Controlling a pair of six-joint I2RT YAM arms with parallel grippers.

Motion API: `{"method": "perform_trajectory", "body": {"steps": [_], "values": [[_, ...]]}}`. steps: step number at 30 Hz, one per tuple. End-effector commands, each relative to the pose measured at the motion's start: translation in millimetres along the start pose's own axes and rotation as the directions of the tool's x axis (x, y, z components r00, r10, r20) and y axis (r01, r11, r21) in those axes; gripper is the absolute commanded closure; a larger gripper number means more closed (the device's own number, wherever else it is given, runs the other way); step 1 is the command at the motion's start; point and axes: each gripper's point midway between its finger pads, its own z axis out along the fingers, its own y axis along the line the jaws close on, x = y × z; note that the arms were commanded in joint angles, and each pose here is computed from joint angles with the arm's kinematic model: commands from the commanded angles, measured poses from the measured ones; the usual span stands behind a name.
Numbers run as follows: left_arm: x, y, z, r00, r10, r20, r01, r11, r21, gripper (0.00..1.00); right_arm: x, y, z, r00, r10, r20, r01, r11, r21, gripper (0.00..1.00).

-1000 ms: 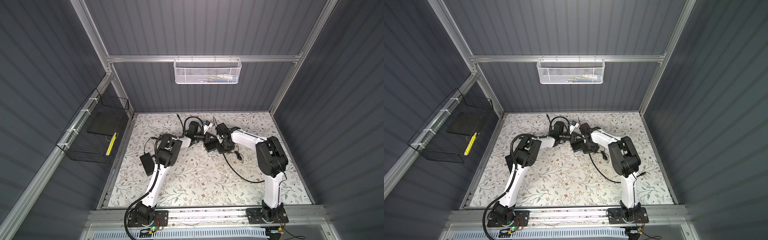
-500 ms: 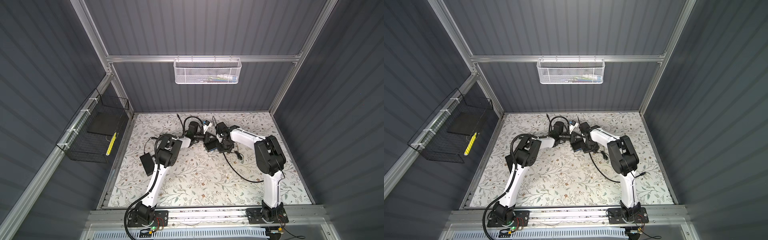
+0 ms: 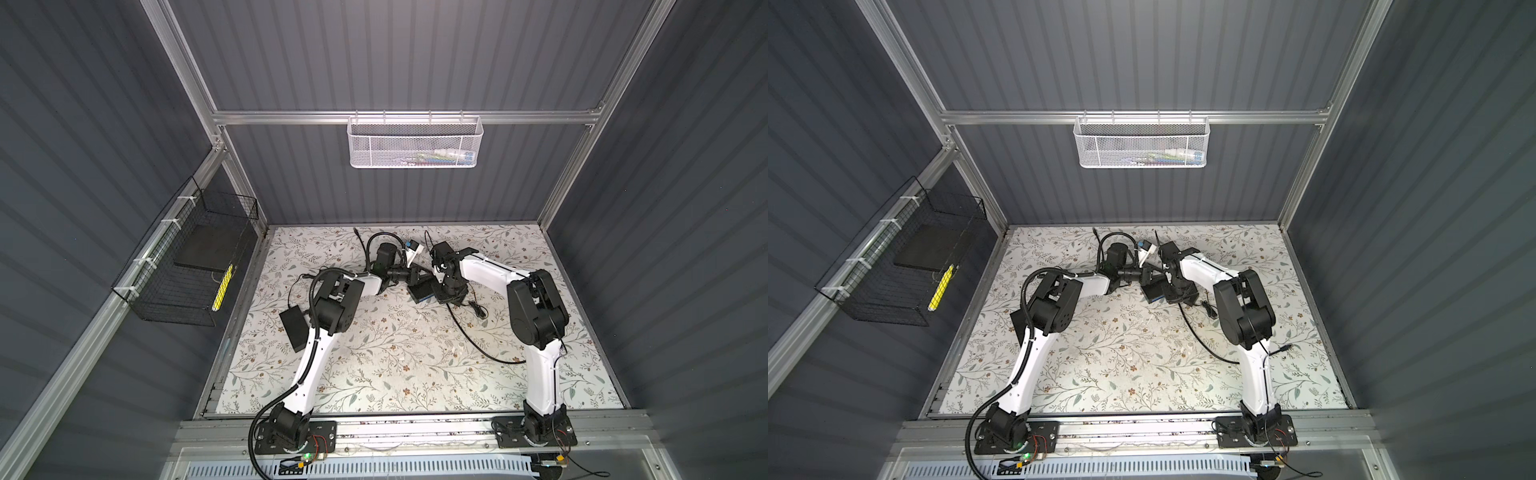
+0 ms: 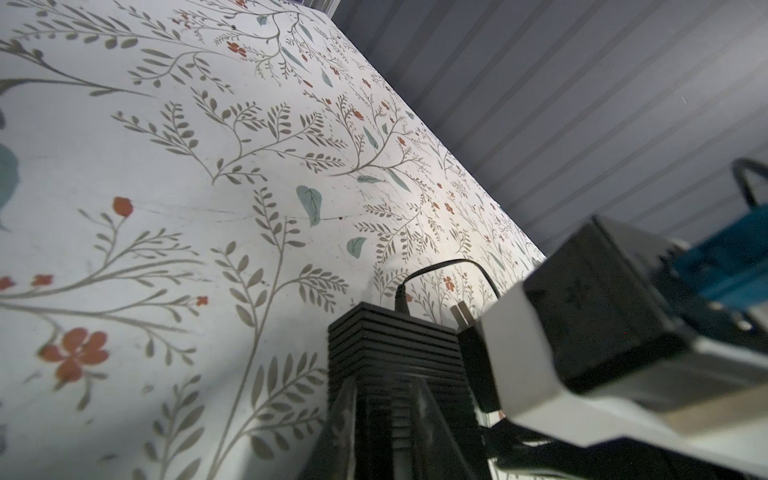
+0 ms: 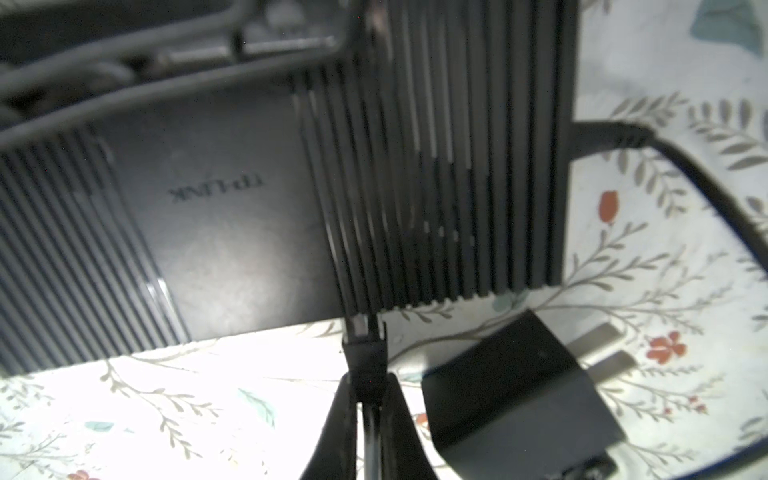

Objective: Insert the plug into the switch port

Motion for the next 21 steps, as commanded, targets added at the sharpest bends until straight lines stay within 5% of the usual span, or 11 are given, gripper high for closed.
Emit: {"method": "perform_trajectory", "body": {"steps": [1, 21], "values": [[99, -68, 41, 0.942, -0.166, -0.292, 0.232, 0.950, 0.208, 0.77, -131, 23, -58, 0.875, 0.030, 0.484, 0.016, 0.996, -0.090, 1.00], [101, -77, 46, 0.943, -0.163, -0.291, 0.232, 0.947, 0.223, 0.77, -150, 23, -64, 0.849, 0.021, 0.528, 0.029, 0.996, -0.086, 1.00]]}}
